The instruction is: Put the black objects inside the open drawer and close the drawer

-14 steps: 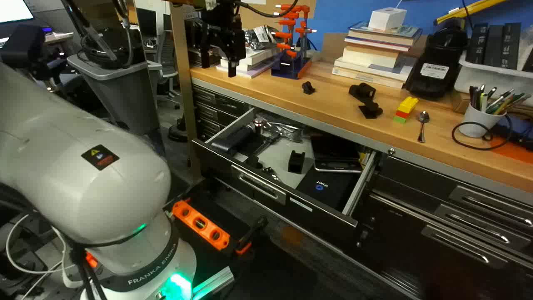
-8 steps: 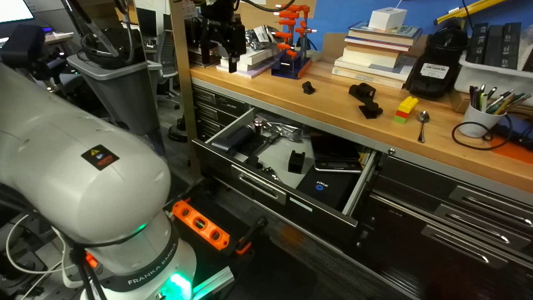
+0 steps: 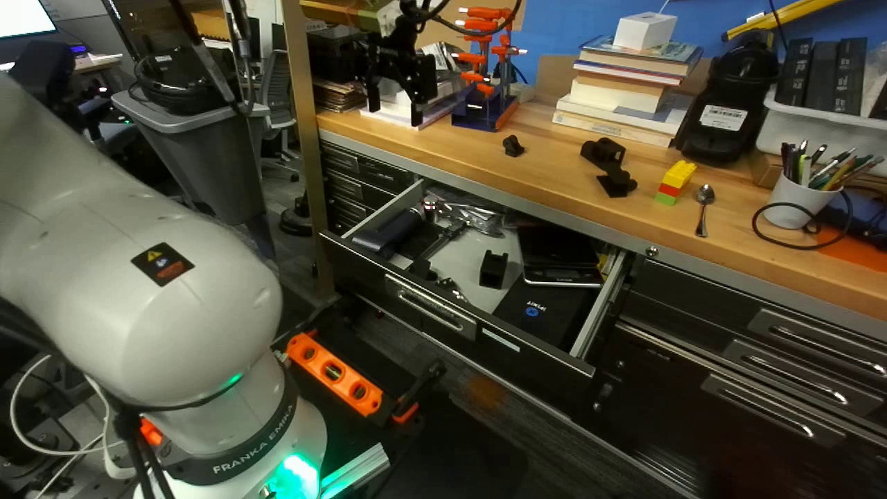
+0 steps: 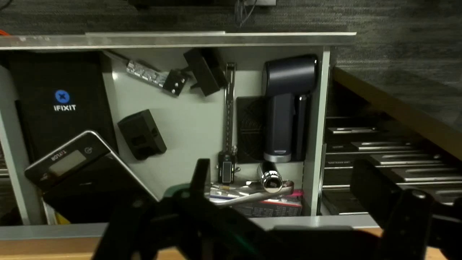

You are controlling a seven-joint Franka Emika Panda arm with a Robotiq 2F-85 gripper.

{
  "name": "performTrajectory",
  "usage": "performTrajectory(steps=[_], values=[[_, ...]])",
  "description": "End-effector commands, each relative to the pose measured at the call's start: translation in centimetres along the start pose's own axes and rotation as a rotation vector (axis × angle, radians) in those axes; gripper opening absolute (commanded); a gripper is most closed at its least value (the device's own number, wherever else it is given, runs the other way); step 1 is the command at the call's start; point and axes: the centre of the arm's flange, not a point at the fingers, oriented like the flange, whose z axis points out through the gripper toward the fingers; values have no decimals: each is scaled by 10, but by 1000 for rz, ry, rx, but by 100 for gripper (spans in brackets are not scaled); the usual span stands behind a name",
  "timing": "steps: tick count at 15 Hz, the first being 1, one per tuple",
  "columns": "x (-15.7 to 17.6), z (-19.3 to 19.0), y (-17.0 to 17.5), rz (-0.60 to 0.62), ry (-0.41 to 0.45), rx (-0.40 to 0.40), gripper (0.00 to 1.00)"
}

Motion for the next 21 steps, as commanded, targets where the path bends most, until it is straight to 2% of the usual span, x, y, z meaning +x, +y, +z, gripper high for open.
performTrajectory(steps=[1, 3, 5, 9, 12, 14, 17, 21], values=[[69, 14, 6, 12, 103, -1, 100], [101, 30, 13, 15, 151, -7, 100], [132, 47, 22, 10, 162, 4, 100], [181, 87, 26, -15, 163, 23, 100], [224, 111, 27, -6, 110, 26, 100], [249, 118, 25, 2, 106, 32, 100], [273, 122, 31, 23, 108, 15, 100], [283, 112, 52, 49, 108, -29, 100]])
